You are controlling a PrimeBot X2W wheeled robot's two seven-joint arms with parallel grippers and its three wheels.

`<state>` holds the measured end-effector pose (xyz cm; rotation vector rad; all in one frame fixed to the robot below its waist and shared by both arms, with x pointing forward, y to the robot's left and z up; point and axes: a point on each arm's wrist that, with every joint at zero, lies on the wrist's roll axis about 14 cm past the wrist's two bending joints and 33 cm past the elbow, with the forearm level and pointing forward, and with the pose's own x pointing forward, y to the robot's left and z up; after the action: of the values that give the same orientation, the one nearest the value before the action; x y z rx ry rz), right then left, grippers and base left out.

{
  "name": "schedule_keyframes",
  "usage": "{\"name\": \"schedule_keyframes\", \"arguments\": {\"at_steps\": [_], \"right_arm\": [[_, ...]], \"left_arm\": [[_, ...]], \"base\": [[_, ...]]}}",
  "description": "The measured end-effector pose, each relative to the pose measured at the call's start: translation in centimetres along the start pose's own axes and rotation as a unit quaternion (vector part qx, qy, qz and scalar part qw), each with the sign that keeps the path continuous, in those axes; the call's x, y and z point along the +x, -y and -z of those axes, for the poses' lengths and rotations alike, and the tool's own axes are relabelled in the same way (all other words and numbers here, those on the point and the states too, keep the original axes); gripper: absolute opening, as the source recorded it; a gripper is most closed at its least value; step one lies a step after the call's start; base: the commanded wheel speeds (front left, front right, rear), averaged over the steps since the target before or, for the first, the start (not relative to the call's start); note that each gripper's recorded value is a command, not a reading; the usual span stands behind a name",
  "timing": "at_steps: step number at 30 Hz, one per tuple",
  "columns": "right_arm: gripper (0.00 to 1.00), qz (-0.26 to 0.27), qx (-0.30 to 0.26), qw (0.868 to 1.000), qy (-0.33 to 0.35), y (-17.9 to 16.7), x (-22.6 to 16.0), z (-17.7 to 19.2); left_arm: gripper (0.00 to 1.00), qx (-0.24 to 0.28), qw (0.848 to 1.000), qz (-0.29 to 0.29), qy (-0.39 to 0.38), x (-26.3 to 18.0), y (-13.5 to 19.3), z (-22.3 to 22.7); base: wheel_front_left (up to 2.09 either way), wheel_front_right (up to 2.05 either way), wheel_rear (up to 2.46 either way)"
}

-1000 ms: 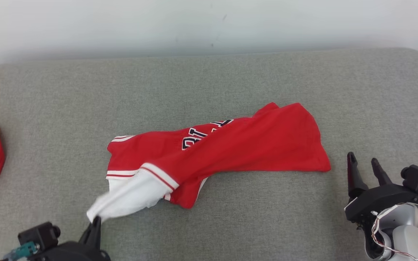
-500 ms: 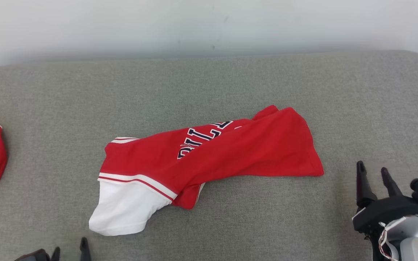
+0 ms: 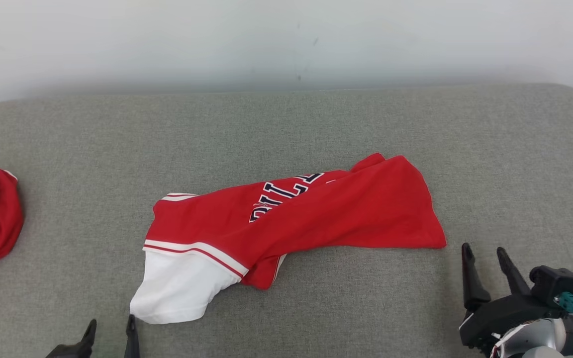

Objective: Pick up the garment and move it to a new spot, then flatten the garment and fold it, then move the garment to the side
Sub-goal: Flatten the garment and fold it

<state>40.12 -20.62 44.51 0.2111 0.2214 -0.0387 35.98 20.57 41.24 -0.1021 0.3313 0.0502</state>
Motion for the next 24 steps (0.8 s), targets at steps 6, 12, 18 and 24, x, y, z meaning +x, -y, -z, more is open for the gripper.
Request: {"name": "schedule_keyframes", "arguments": {"at_steps": [6, 12, 18, 24], "right_arm": [[1.00, -0.011, -0.011, 0.999, -0.031, -0.7, 0.5, 1.1], [1.00, -0.005, -0.022, 0.998, -0.059, -0.4, 1.0, 2.2], [1.00, 0.004, -0.026, 0.996, -0.081, 0.1, 1.5, 3.0], [1.00, 0.007, -0.040, 0.994, -0.106, 0.3, 2.4, 3.6]], "left_arm": [[1.00, 0.021, 0.999, 0.021, -0.013, 0.8, 0.6, 1.1], [1.00, 0.022, 0.999, 0.039, -0.027, 1.8, 1.8, 1.9], [0.00, 0.036, 0.997, 0.046, -0.049, 2.3, 2.2, 2.7], [0.00, 0.046, 0.996, 0.050, -0.052, 2.8, 2.4, 3.0]], "base": [[0.00, 0.00, 0.00], [0.00, 0.00, 0.00], [0.00, 0.00, 0.00], [0.00, 0.00, 0.00]]}}
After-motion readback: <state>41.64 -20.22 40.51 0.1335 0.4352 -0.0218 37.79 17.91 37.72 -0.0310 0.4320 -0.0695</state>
